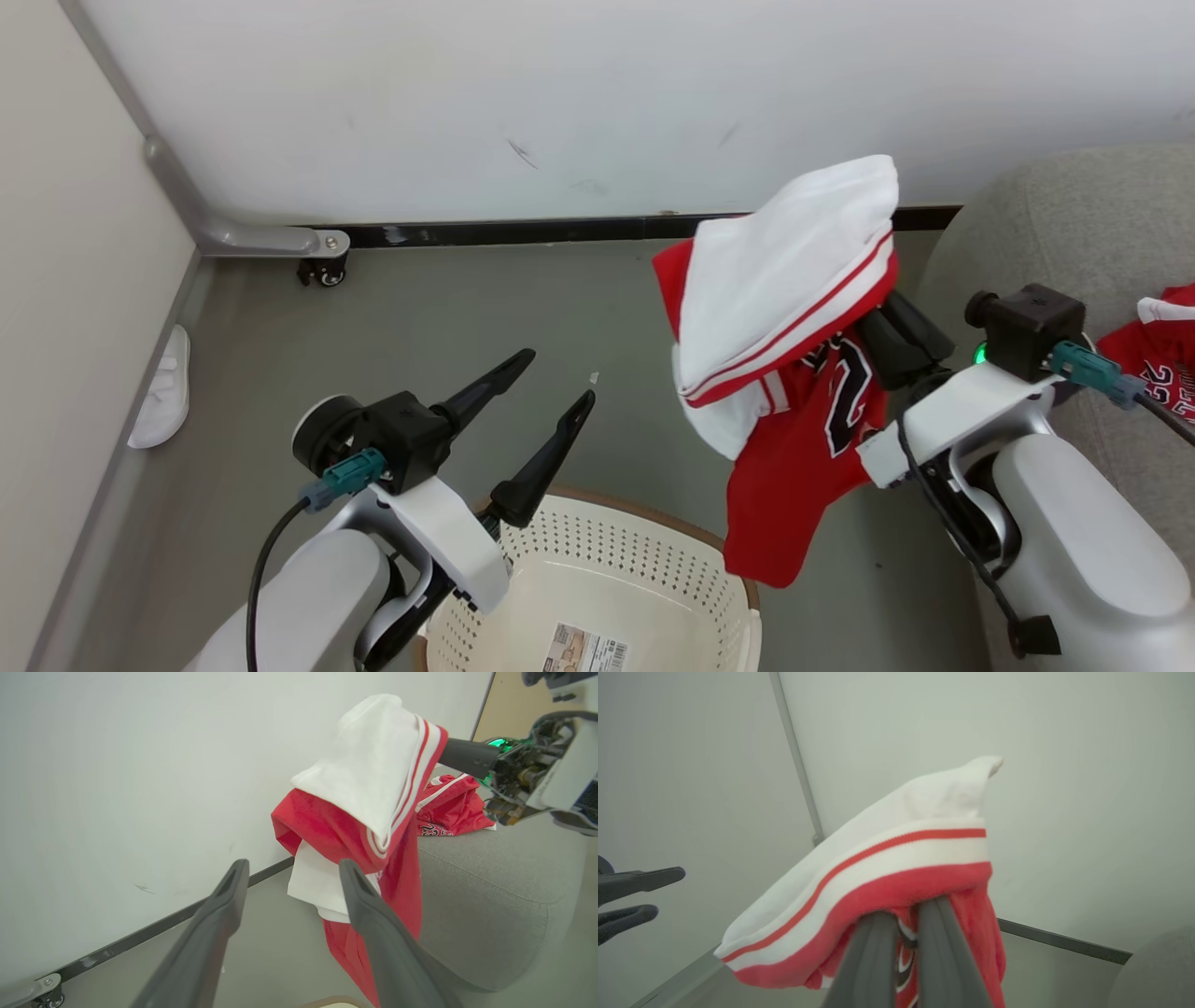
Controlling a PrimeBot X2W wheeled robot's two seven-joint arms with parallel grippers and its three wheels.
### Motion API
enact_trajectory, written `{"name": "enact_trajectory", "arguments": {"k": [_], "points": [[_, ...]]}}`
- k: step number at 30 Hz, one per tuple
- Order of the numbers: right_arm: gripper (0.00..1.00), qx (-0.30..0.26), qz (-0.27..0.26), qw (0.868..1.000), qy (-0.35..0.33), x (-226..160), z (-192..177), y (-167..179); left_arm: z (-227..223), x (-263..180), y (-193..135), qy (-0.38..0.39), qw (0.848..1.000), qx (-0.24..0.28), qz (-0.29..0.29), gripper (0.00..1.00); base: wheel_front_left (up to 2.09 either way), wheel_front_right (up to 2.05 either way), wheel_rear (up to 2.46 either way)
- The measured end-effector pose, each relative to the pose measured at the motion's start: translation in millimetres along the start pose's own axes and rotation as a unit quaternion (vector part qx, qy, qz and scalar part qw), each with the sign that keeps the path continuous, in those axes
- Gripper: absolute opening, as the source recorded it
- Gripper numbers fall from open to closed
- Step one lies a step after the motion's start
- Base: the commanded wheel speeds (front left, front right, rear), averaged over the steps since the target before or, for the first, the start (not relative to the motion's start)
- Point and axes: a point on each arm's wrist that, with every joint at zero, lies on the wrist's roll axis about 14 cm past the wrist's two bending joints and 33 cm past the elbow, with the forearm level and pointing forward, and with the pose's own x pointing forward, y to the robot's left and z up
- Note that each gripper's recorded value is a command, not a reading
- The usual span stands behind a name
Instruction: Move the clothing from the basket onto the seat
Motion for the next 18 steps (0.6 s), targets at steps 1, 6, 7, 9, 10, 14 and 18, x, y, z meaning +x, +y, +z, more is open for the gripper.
{"name": "enact_trajectory", "arguments": {"k": [1, 6, 7, 9, 10, 14, 18], "points": [[0.0, -0.004, -0.007, 1.0, 0.0, -3, 1, -5, -1, 0, -3, 0.001, 1.0, -0.003, -0.003, 1.0, 0.0, 0.0, 0.0], [0.0, -0.018, -0.035, 0.999, -0.011, -16, 11, -23, -3, 4, -14, 0.002, 1.0, -0.011, -0.019, 1.0, 0.0, 0.0, 0.0], [0.0, -0.023, -0.039, 0.999, -0.015, -17, 14, -26, -3, 5, -16, 0.001, 1.0, -0.013, -0.023, 1.0, 0.0, 0.0, 0.0], [0.0, -0.029, -0.051, 0.998, -0.024, -22, 22, -34, -4, 5, -21, 0.001, 0.999, -0.016, -0.03, 1.0, 0.0, 0.0, 0.0], [0.0, -0.034, -0.055, 0.998, -0.024, -26, 23, -37, -6, 5, -24, 0.003, 0.999, -0.019, -0.034, 1.0, 0.0, 0.0, 0.0], [0.0, -0.045, -0.072, 0.996, -0.029, -36, 30, -47, -10, 6, -31, 0.008, 0.999, -0.023, -0.044, 1.0, 0.0, 0.0, 0.0], [0.0, -0.063, -0.09, 0.993, -0.045, -47, 44, -57, -13, 8, -40, 0.01, 0.998, -0.031, -0.055, 1.0, 0.0, 0.0, 0.0]]}}
